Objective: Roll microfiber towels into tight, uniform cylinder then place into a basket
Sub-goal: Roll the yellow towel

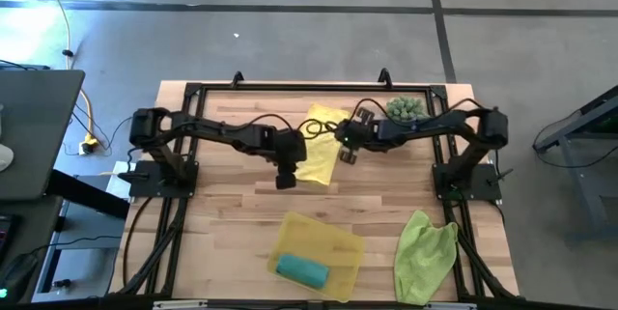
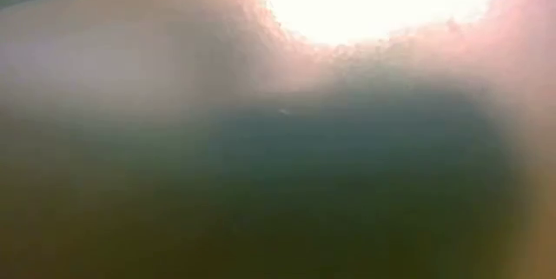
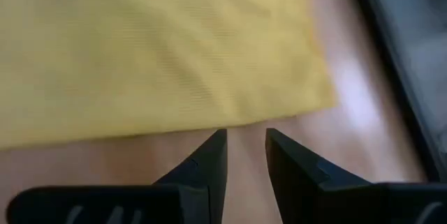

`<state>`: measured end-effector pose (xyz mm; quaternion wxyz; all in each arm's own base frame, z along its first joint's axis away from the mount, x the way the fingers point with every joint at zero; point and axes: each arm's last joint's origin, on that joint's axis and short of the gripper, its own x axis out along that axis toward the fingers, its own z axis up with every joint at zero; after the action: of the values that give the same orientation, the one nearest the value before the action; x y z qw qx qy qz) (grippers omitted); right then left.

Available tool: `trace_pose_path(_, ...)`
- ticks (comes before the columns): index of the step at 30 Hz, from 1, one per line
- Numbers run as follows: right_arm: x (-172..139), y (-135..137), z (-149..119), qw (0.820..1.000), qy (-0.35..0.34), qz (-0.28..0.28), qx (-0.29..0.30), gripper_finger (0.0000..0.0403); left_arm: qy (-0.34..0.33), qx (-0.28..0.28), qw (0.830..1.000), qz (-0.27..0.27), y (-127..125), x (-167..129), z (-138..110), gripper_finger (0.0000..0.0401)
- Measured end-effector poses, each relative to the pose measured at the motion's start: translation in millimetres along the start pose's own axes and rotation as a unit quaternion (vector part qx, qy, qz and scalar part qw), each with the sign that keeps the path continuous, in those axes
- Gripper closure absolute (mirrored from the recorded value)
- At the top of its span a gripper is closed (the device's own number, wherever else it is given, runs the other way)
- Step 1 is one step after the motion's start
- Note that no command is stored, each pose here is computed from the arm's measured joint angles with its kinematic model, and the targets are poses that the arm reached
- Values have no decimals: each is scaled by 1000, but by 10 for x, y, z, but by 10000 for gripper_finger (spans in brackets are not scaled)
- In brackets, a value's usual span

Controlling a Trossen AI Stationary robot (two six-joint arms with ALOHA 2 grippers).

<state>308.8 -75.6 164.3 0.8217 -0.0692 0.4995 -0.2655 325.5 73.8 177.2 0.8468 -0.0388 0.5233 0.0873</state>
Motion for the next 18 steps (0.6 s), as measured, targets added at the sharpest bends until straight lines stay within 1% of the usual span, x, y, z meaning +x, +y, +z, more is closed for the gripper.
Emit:
trace_pose_path(3, -146, 163, -27, 997, 4, 75, -32, 311, -10, 68, 998, 2, 0, -112, 10, 315)
trace_pose_path(6, -268, 386, -72, 986, 6, 132, -99, 311, -9, 156, 988, 2, -1, -168, 3, 315)
trace_pose_path(9, -390, 612, -99, 972, -15, 148, -180, 311, -4, 235, 972, 1, -4, -164, -7, 315)
trace_pose_path(11, -457, 740, -118, 964, -29, 149, -220, 311, 3, 287, 958, -1, -5, -133, -16, 315)
trace_pose_path(13, -504, 835, -121, 959, -44, 153, -235, 311, 21, 329, 944, -7, -6, -84, -51, 315)
trace_pose_path(15, -536, 902, -128, 956, -53, 155, -243, 311, 29, 356, 934, -11, -7, -59, -65, 315)
trace_pose_path(18, -548, 969, -108, 955, -72, 156, -243, 311, 42, 370, 928, -10, -4, -31, -84, 315)
